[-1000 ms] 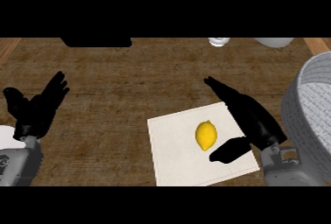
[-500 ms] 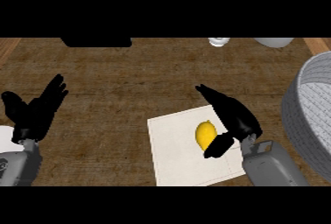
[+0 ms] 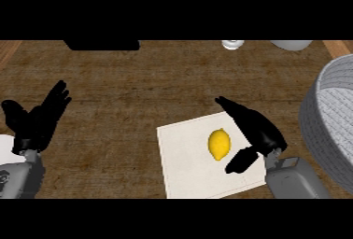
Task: Pick the lemon from the placemat and place it in the basket
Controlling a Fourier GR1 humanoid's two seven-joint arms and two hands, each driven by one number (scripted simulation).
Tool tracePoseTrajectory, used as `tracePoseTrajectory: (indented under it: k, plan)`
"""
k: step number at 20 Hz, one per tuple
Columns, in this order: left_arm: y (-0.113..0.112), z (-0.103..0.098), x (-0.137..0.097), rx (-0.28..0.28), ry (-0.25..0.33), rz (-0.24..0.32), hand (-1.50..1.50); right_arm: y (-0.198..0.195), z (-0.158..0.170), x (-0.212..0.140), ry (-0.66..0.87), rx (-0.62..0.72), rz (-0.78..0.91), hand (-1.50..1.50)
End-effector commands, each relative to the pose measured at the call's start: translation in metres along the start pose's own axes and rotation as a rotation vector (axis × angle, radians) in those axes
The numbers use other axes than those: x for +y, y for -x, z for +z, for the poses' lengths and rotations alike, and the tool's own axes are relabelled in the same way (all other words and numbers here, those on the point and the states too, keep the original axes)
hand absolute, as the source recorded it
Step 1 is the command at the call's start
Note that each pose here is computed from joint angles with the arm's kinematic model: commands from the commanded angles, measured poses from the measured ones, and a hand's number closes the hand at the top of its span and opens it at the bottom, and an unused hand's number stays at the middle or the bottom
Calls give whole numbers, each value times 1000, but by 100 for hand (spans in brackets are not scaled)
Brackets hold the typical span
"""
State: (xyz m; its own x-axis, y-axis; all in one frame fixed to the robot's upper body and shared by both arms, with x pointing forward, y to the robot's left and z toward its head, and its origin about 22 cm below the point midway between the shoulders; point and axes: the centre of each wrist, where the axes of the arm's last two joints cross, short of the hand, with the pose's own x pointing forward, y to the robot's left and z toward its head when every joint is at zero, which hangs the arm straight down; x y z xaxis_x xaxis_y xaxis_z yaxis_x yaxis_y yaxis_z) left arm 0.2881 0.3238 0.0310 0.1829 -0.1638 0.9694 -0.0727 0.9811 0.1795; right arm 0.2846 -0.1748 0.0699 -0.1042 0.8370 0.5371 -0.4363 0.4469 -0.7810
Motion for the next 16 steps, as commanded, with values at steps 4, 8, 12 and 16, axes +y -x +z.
tracePoseTrajectory:
  k: [4,8,12,16]
  plan:
    - [-19,-4,-15,3,13,7,0,10,9,-2,-31,-59,-17,-150]
    - [-5,-1,-7,4,23,-5,0,-13,1,12,-46,-65,-9,-150]
    - [-4,12,-10,9,26,-10,0,-6,-1,8,-20,-21,36,-150]
    - [-2,5,-4,7,20,17,0,0,-11,40,-18,-10,56,-150]
